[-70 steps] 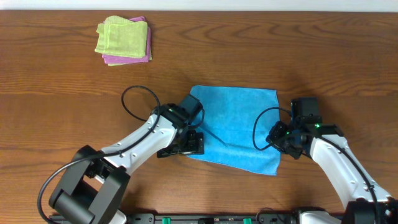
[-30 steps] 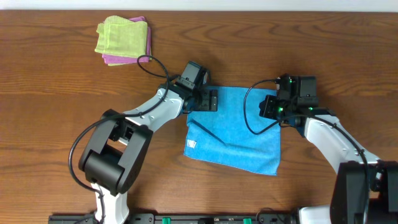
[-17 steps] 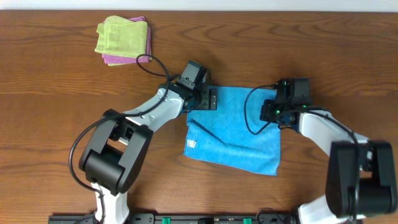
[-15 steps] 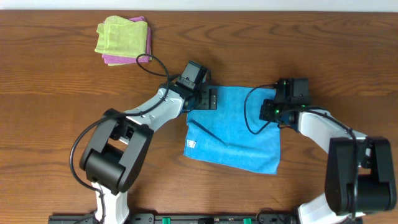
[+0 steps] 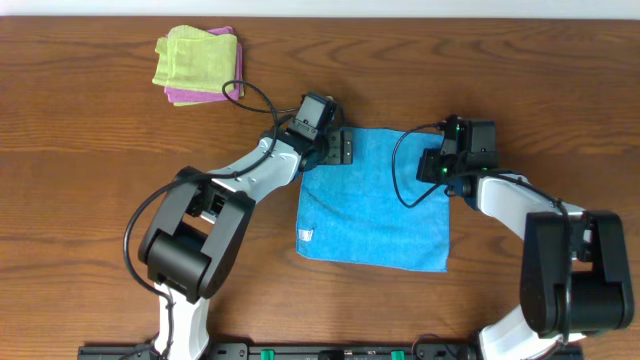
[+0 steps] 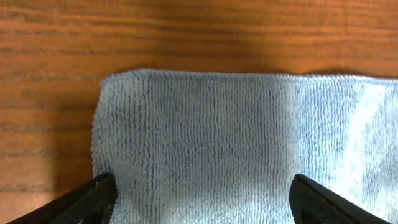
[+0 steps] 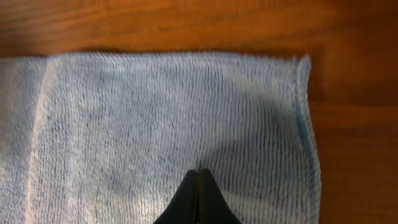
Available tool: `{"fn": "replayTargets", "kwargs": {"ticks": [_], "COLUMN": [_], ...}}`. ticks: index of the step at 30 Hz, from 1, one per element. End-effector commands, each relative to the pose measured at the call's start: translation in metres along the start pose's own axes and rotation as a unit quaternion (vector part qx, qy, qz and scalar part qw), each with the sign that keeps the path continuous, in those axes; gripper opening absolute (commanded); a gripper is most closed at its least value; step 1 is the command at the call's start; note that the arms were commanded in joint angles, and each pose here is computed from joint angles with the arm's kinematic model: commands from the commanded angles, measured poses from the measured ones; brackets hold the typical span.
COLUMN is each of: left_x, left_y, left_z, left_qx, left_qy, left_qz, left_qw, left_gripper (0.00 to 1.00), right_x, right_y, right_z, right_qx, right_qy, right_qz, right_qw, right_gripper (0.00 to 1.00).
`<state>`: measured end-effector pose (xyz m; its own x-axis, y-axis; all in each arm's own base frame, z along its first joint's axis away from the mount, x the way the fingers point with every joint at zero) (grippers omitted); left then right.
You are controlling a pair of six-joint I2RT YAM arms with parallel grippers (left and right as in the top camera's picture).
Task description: Fold the cloth
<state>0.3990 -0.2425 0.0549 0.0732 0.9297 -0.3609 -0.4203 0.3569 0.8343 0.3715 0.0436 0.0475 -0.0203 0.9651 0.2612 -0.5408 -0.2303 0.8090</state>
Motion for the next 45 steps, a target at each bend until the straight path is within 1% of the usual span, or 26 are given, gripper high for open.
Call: {"fn": "replayTargets", "kwargs": {"ticks": [1, 7, 12, 14, 18, 21, 23, 27, 30, 33, 40, 44, 45], "left_x": [0.026, 0.033, 0.039, 0.040, 0.042, 0.042, 0.042, 0.041, 0.037, 0.037, 0.040, 0.041, 0.041], "left_y": [-0.024, -0.023, -0.022, -0.022, -0.021, -0.021, -0.021, -0.022, -0.025, -0.025, -0.023, -0.024, -0.023], "left_z": [-0.018, -0.004, -0.002, -0.003, -0.002, -0.002, -0.001, 0.001, 0.009, 0.014, 0.023, 0.022, 0.022], "left_qx": [0.023, 0.002, 0.004, 0.005, 0.002, 0.002, 0.001, -0.007, -0.028, -0.043, -0.073, -0.069, -0.069], "left_qy": [0.016, 0.026, 0.032, 0.033, 0.033, 0.033, 0.033, 0.032, 0.030, 0.034, 0.033, 0.034, 0.034], "left_qz": [0.051, 0.049, 0.055, 0.056, 0.063, 0.063, 0.062, 0.061, 0.050, 0.052, 0.066, 0.067, 0.068], "left_qw": [0.998, 0.998, 0.998, 0.998, 0.997, 0.997, 0.998, 0.998, 0.998, 0.997, 0.995, 0.995, 0.995], "left_gripper": [0.90, 0.91, 0.91, 0.90, 0.92, 0.95, 0.95, 0.95, 0.95, 0.95, 0.98, 0.97, 0.95], "right_x": [0.001, 0.000, -0.004, -0.007, -0.013, -0.010, -0.010, -0.013, -0.014, -0.013, -0.005, -0.002, -0.001], "right_y": [-0.003, -0.006, -0.015, -0.015, -0.015, -0.016, -0.020, -0.036, -0.049, -0.049, -0.045, -0.049, -0.050], "right_z": [0.002, 0.010, -0.005, -0.006, -0.001, 0.009, 0.013, 0.009, 0.004, 0.006, 0.047, 0.063, 0.066], "right_qx": [-0.006, -0.028, 0.004, 0.005, -0.010, -0.035, -0.049, -0.053, -0.050, -0.052, -0.109, -0.124, -0.125], "right_qy": [0.012, 0.023, 0.000, -0.001, 0.000, 0.004, 0.006, -0.003, -0.009, -0.008, 0.019, 0.034, 0.034], "right_qz": [-0.004, -0.009, -0.014, -0.025, -0.047, -0.042, -0.039, -0.033, -0.021, -0.021, -0.015, -0.013, -0.011], "right_qw": [1.000, 0.999, 1.000, 1.000, 0.999, 0.998, 0.998, 0.998, 0.998, 0.998, 0.994, 0.992, 0.992], "right_gripper": [0.01, 0.01, 0.01, 0.01, 0.01, 0.01, 0.01, 0.01, 0.02, 0.01, 0.02, 0.01, 0.01]}}
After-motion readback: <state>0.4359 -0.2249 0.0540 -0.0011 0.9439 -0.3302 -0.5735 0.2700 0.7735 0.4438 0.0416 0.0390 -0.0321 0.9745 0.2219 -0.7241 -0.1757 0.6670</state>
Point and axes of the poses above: each gripper's point midway between its finger pads, its own y axis back along the fingers, its own x axis along the line the jaws close on, z = x × y, the point moved 5 cm from there along y, back along the fingers, and after that the axes turned 4 degrees about y, right-handed, at the moved point
